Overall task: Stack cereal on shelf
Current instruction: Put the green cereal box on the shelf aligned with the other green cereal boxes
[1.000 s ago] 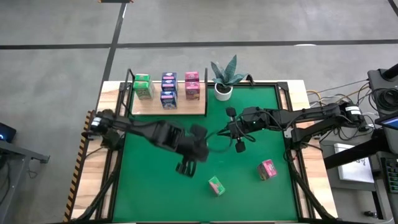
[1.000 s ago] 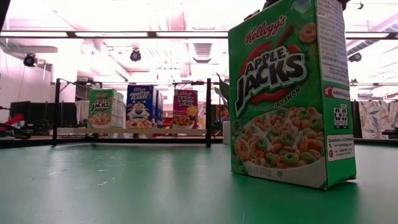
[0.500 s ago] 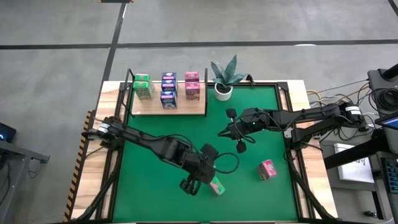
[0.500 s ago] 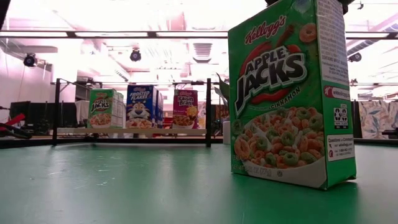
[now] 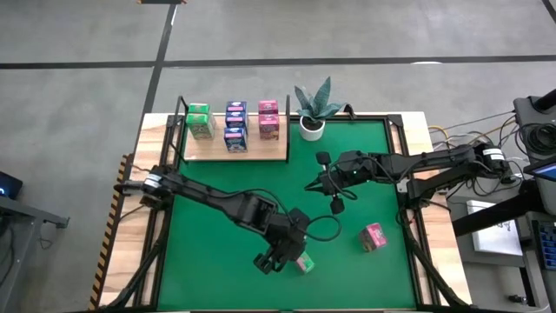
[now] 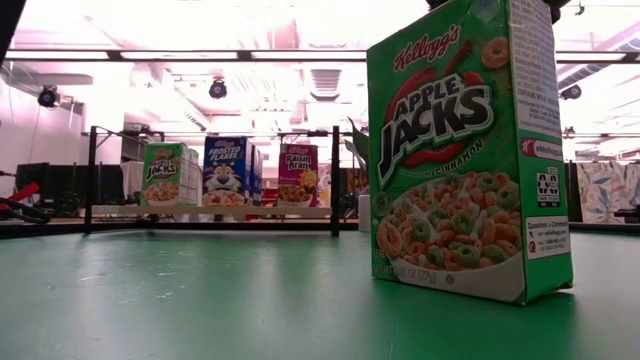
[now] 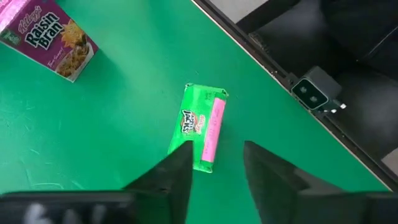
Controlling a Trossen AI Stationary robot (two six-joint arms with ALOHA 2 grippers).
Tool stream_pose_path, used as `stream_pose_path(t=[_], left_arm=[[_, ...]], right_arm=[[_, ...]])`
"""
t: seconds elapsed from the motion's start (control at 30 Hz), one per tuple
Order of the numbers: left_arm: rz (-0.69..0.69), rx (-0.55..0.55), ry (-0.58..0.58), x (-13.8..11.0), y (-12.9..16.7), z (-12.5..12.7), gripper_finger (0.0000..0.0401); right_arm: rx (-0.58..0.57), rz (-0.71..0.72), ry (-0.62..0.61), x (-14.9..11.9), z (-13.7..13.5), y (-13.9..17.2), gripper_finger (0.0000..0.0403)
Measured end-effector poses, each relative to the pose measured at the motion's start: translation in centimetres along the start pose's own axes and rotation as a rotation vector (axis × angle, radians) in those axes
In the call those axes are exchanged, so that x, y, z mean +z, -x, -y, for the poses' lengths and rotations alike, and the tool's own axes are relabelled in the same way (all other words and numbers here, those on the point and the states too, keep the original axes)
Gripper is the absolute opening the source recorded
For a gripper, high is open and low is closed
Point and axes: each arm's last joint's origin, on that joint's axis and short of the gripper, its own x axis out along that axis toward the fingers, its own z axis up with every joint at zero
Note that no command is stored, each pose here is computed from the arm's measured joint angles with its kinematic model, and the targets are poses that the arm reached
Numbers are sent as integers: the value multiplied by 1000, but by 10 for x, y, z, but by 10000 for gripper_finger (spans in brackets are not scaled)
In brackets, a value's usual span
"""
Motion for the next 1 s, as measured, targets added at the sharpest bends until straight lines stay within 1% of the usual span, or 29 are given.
stream_pose_path(t=[0.1,0.2,0.27,0.37,0.5,0.77,1.0], left_arm=[[15,6,-9,1,-3,-1,169],[0,4,-15,-1,-13,-5,212],[-34,-5,-17,-5,-23,-7,233],[-68,-14,-6,-11,-39,-11,251],[-79,-63,12,-16,-54,-13,255],[-68,-65,28,-16,-64,-15,255],[-63,-43,9,-15,-64,-17,240]], right_arm=[[0,1,0,0,0,0,9],[0,1,-10,0,0,0,9],[2,-3,-23,0,0,0,9],[7,-5,-41,-1,-1,0,9],[10,-14,-61,-4,-2,0,9],[20,-13,-61,-4,-5,-1,9],[23,-10,-57,-4,-6,-1,9]])
